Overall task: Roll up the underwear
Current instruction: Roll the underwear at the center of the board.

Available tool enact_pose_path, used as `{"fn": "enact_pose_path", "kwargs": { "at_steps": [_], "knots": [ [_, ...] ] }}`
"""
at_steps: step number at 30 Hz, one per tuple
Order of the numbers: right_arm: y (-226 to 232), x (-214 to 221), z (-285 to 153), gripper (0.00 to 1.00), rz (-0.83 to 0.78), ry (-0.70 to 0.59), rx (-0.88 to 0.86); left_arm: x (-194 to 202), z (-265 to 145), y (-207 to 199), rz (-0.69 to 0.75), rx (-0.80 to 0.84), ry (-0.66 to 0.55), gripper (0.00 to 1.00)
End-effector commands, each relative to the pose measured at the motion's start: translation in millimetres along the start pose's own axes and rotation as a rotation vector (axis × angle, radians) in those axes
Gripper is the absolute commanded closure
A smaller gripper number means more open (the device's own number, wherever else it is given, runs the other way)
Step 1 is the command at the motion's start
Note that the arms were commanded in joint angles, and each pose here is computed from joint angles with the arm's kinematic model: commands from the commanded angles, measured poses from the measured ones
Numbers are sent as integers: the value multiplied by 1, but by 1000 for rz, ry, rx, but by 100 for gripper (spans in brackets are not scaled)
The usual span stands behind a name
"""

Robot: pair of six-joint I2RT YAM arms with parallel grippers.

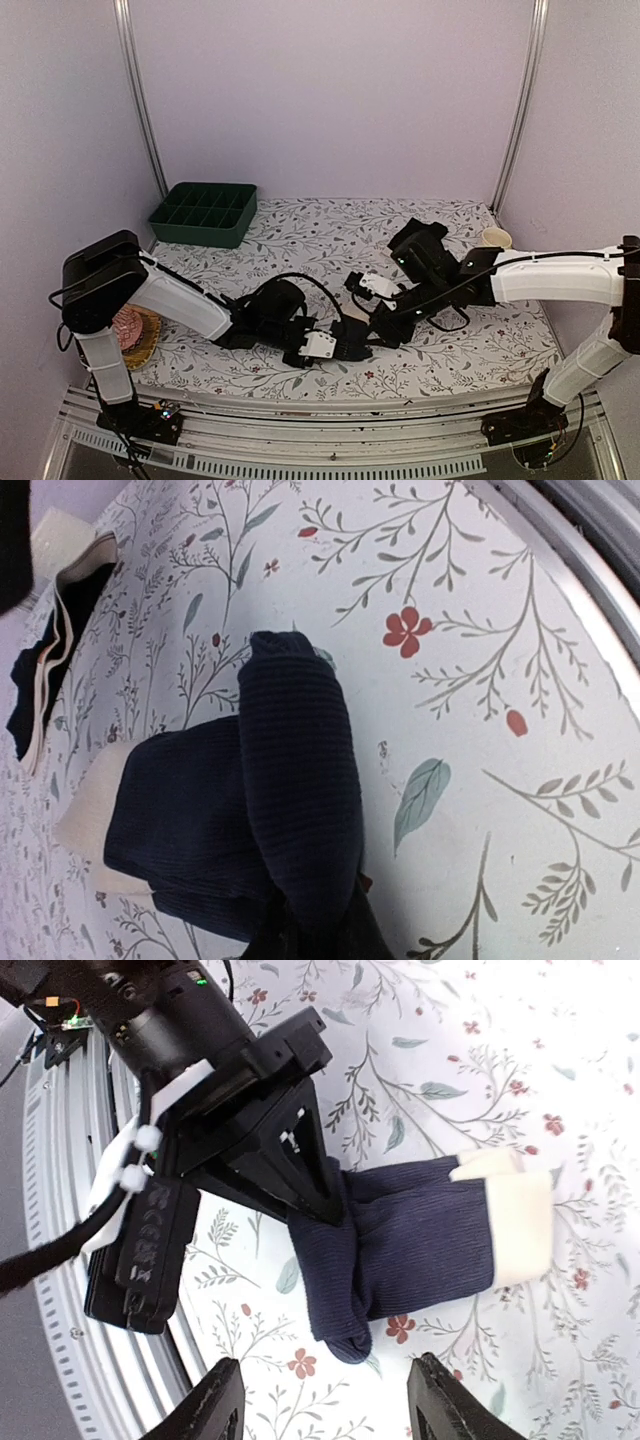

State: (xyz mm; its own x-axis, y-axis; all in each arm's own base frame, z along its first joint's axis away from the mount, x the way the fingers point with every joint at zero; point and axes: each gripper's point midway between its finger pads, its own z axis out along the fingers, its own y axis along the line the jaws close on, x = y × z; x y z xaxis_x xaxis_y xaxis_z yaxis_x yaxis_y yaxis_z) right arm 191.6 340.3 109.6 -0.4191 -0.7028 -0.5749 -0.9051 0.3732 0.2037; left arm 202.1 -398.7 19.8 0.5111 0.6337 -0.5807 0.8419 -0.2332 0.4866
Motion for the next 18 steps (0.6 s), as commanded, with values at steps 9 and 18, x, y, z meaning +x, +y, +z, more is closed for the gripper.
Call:
{"fn": "enact_pose_path", "kwargs": {
  "at_steps": [9, 18],
  "knots": [
    [30, 19, -8, 41, -427, -224, 388, 31, 12, -52, -424, 412, 137, 100],
    [21, 43, 38, 41, -635, -55, 578, 32, 18, -43, -527, 490, 187, 100]
  ]
}}
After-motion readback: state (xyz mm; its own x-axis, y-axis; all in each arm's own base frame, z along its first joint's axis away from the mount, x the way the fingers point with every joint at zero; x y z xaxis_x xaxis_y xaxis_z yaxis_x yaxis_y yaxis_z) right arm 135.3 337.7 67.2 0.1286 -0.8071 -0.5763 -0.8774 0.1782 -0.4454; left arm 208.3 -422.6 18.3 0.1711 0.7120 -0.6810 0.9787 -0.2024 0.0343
